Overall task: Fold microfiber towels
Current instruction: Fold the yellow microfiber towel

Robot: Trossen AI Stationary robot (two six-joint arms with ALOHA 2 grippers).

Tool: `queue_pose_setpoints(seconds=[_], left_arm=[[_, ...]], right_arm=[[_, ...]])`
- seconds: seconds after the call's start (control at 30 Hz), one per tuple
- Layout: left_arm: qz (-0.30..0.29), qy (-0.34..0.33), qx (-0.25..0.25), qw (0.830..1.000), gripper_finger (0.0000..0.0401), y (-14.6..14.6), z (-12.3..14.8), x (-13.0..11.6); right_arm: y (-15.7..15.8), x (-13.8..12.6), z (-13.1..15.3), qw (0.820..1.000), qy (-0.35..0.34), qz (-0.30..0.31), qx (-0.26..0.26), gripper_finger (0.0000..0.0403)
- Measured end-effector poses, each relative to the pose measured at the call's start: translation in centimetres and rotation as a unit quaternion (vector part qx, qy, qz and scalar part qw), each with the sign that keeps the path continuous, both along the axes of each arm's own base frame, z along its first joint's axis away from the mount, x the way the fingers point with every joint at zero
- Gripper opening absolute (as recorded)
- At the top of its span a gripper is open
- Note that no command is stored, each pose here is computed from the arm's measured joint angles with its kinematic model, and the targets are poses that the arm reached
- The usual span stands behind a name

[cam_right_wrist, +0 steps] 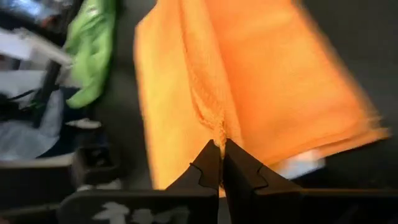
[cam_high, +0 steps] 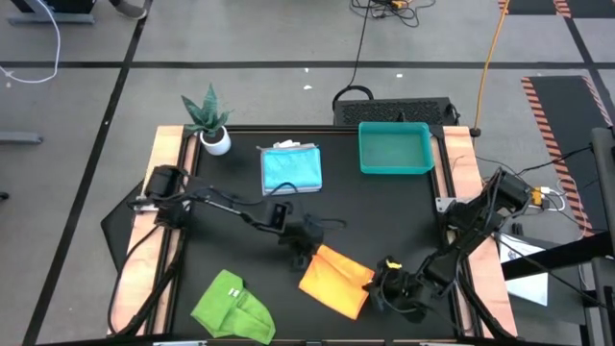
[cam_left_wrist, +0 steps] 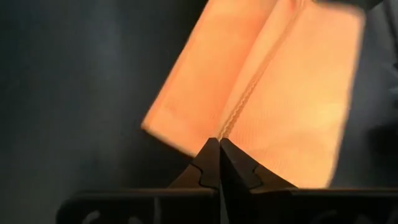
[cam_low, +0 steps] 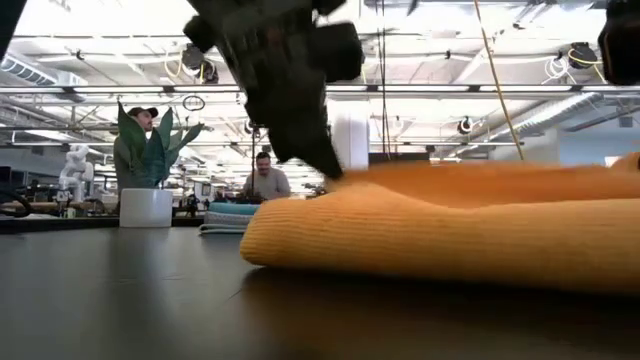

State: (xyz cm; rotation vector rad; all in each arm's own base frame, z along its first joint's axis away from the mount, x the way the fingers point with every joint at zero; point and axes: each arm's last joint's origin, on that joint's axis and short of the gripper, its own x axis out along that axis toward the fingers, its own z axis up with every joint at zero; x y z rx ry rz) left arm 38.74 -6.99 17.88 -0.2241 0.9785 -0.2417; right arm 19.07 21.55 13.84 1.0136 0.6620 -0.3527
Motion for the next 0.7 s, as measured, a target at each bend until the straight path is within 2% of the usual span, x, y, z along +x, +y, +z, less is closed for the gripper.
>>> queue_pose_setpoints(seconds=[0.17, 0.33, 0.5, 0.63, 0.7], left_arm=[[-0.016, 0.026, 0.002, 1.0, 0.0002, 0.8, -1.0, 0.8], [-0.017, 0.016, 0.01, 1.0, 0.0012, 1.2, -1.0, 1.1], [0.02, 0.021, 0.012, 1.0, 0.0051, 2.4, -1.0, 1.2], [0.062, 0.043, -0.012, 0.997, 0.009, 3.6, -0.7, 1.2], [0.058, 0.046, -0.035, 0.997, 0.0105, 4.0, -0.2, 1.3]], right_arm=[[-0.6, 0.0, -0.4, 1.0, 0.016, -0.011, -0.001, 0.0], [-0.7, -0.1, -0.6, 1.0, 0.025, -0.015, -0.01, 0.0], [-1.1, -0.3, -0.8, 0.999, 0.04, -0.024, -0.019, 0.0], [-1.3, -0.1, -0.8, 0.999, 0.043, -0.028, -0.02, 0.0], [-1.5, 0.1, -0.8, 0.998, 0.042, -0.028, -0.024, 0.0]])
